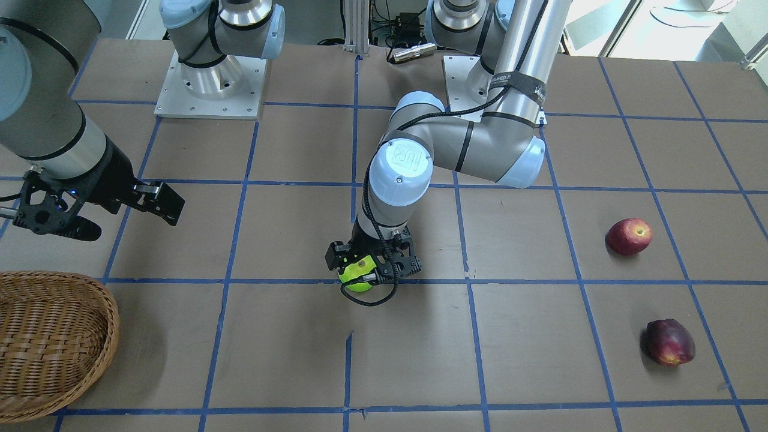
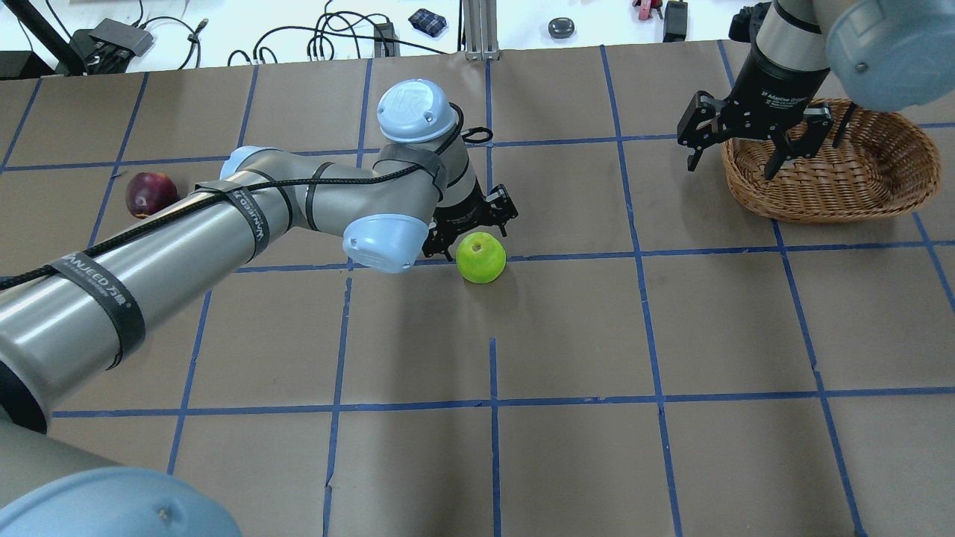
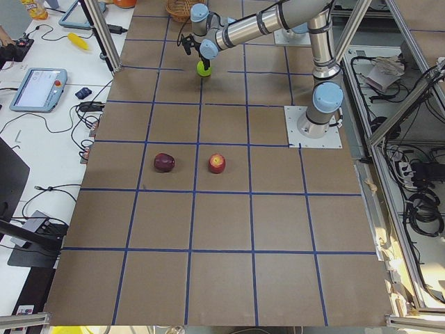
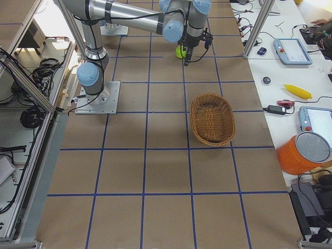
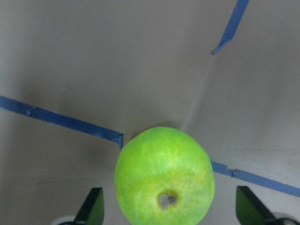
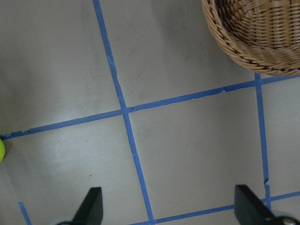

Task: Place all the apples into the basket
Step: 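Carry the green apple with the left gripper to table center and release, then grasp the green apple with the right gripper while left grasps a red apple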

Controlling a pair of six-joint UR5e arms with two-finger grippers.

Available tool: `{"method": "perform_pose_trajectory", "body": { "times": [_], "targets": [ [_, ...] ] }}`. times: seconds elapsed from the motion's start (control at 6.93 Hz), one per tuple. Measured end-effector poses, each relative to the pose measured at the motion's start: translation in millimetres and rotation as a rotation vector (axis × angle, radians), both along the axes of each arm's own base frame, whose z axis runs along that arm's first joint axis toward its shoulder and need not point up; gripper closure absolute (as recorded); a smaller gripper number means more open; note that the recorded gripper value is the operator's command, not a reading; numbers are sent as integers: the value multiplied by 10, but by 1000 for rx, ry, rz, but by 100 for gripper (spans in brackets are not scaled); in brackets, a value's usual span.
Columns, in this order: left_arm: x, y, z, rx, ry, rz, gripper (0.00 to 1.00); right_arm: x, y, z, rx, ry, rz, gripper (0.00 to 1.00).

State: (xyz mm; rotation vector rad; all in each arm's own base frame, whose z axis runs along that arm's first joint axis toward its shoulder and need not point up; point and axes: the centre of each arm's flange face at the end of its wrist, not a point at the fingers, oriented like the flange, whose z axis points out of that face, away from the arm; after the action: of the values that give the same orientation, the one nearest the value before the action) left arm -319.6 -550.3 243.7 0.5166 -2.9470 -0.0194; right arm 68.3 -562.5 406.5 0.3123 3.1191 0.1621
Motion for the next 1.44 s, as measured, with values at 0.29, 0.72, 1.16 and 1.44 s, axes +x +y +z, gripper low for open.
{"method": "perform_pose_trajectory", "body": {
  "times": [0.29, 0.72, 1.16, 1.44],
  "targets": [
    [836, -93, 441, 30, -114, -149, 0, 207, 2, -45, 9, -12, -14, 0],
    [2544, -37, 795, 126, -244, -418, 0, 1403, 73, -414, 33, -4, -12, 0],
    [4139, 158, 606, 172, -203, -566, 0, 2600, 147, -1131, 29, -61, 46, 0],
    [4795, 255, 370, 154, -189, -643, 0, 2846, 146, -1482, 46, -71, 82, 0]
  ]
}}
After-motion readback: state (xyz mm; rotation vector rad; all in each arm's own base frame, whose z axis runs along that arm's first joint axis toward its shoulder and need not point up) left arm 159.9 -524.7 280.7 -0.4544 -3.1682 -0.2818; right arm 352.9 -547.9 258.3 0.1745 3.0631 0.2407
